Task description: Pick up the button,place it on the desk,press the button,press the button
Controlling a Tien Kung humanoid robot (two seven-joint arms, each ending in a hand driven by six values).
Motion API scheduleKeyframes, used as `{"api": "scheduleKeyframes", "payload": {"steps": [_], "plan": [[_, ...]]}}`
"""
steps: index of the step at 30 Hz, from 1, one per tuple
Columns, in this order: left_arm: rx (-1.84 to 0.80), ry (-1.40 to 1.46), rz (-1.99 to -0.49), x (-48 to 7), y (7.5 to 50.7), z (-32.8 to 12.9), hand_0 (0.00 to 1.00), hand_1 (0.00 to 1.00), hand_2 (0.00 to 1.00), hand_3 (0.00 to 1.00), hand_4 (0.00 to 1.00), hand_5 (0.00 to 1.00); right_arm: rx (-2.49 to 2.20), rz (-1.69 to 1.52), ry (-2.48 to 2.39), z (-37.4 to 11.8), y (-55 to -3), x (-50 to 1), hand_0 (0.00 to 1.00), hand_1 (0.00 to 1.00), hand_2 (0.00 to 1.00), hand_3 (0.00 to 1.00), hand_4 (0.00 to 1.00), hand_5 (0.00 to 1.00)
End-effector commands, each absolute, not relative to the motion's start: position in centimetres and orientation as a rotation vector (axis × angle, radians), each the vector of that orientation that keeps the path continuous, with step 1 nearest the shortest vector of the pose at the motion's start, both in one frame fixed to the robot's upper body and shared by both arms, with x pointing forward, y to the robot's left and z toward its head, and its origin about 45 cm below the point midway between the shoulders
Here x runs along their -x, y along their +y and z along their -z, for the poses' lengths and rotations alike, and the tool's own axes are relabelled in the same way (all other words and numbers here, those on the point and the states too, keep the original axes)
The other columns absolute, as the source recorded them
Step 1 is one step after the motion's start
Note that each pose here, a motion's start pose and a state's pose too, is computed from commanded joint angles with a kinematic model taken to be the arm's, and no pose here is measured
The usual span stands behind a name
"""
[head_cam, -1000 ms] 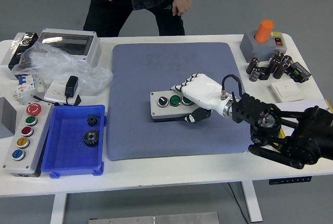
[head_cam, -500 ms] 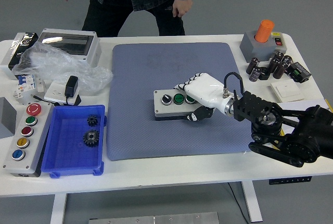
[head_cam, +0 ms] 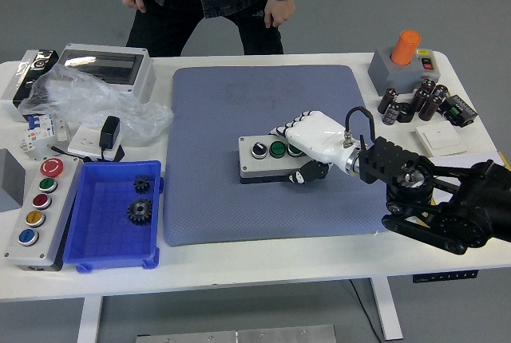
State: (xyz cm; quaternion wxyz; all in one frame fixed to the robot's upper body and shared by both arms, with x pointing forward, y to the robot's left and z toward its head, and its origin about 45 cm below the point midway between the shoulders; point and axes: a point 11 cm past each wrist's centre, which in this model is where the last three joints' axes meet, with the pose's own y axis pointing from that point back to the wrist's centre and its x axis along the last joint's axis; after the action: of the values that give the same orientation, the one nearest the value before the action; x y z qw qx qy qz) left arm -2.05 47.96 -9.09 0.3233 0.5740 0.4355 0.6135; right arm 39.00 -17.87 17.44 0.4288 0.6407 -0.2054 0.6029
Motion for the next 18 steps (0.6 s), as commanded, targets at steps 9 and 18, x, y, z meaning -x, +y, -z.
{"api": "scheduleKeyframes", "payload": {"steps": [9,18], "plan": [[-1.507,1.145,-1.608,2.14,47.9,9.12,0.669,0.698,0.623,0.649,0.658,0.351,-1.596,-1.484,-0.513,-17.32,-18.08,-39.11,0.764,0.76,0.784,0.804,0.847,0.235],[-1.507,1.145,-1.606,2.15,47.84,9.15,0.668,0.697,0.623,0.648,0.658,0.351,-1.607,-1.455,-0.539,-17.36,-18.28,-39.33,0.77,0.764,0.792,0.814,0.899,0.285]]}}
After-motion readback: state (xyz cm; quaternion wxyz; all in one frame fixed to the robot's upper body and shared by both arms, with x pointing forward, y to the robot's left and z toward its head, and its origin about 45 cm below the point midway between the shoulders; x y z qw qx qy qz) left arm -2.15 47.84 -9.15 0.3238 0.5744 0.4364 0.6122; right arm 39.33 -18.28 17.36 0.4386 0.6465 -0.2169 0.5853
